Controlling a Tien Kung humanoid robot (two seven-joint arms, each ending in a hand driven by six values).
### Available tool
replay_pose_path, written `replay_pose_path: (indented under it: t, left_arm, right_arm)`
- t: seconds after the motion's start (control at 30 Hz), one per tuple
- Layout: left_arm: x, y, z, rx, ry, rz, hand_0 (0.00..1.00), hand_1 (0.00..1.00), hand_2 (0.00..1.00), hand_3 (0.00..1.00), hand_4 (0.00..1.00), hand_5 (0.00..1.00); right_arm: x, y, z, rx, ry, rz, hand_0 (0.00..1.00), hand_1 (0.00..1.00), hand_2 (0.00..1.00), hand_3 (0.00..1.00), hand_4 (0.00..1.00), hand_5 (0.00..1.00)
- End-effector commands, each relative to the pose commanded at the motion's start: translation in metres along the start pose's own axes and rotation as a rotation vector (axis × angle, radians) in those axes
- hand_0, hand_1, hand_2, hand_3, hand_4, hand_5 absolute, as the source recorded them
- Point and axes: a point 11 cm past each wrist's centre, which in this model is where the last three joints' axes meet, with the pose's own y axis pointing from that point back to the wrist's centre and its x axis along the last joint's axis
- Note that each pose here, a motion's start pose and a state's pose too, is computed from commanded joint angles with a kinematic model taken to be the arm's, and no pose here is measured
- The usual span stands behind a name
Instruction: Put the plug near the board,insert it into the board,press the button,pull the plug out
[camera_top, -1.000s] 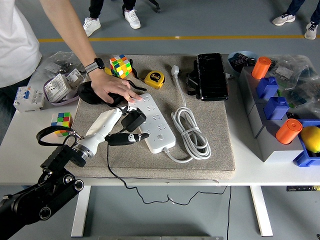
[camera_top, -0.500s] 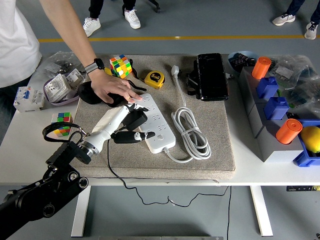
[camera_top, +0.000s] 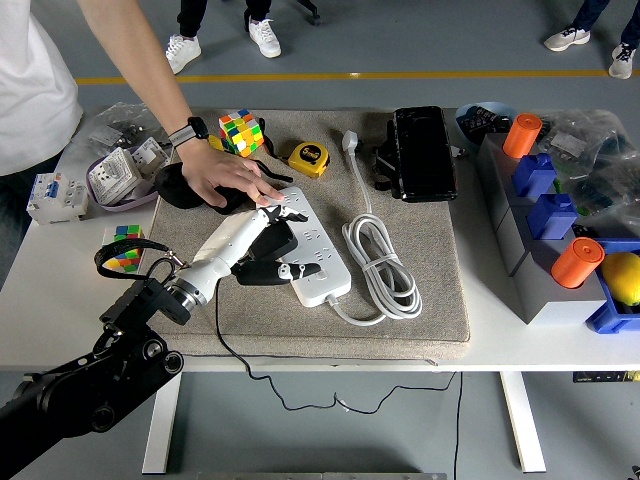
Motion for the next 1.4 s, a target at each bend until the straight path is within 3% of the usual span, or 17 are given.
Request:
replay_pose_path:
  t: [1.1, 1.4]
  left_arm:
    - [-0.001, -0.010, 0.002, 0.007, 0.009, -0.009, 0.627, 0.718, 0.731, 0.712, 0.998, 0.616]
    - [0.011, -0.011, 0.017, -0.039, 0.040, 0.031, 0.627, 0.715, 0.729, 0.708, 0.998, 0.617]
  right_arm:
    - [0.000, 0.000, -0.001, 0.003, 0.001, -0.001, 0.584, 0.635, 0.543, 0.478, 0.736, 0.446]
    - [0.003, 0.001, 0.002, -0.004, 0.010, 0.004, 0.584, 0.634, 0.543, 0.478, 0.736, 0.446]
